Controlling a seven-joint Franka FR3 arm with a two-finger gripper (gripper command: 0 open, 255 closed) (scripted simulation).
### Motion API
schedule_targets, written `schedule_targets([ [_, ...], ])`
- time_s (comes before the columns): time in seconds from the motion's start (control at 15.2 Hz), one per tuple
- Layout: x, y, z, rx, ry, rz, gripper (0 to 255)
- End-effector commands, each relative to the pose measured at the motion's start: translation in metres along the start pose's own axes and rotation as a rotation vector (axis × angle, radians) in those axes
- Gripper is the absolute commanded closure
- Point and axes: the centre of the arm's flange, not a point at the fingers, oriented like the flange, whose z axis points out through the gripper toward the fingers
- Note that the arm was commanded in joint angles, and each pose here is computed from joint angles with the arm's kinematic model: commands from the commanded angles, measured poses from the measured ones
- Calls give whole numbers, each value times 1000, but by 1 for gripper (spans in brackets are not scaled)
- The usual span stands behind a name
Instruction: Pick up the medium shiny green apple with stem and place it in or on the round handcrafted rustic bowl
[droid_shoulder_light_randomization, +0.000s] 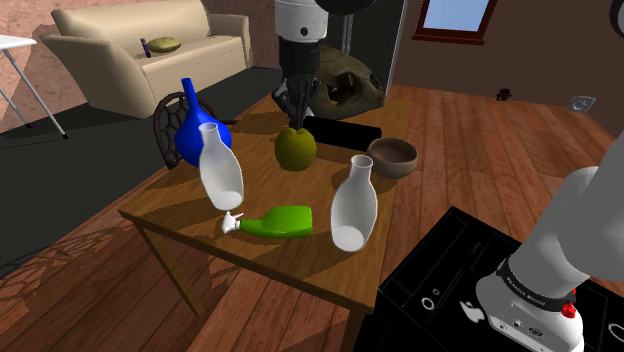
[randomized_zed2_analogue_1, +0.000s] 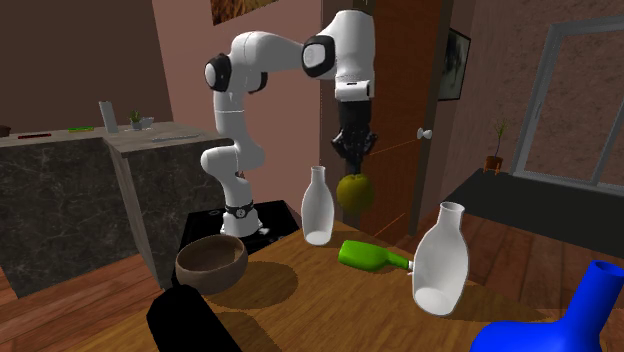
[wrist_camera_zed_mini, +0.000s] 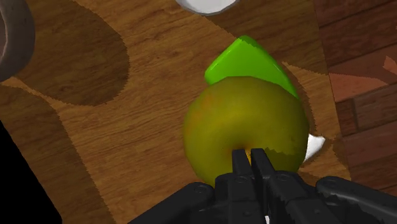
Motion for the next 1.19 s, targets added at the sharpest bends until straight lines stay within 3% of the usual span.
schedule_targets([
  [0.0,-9,24,-6,1,0,-1,255],
  [1.12,-82,231,-55,1,0,-1,255],
])
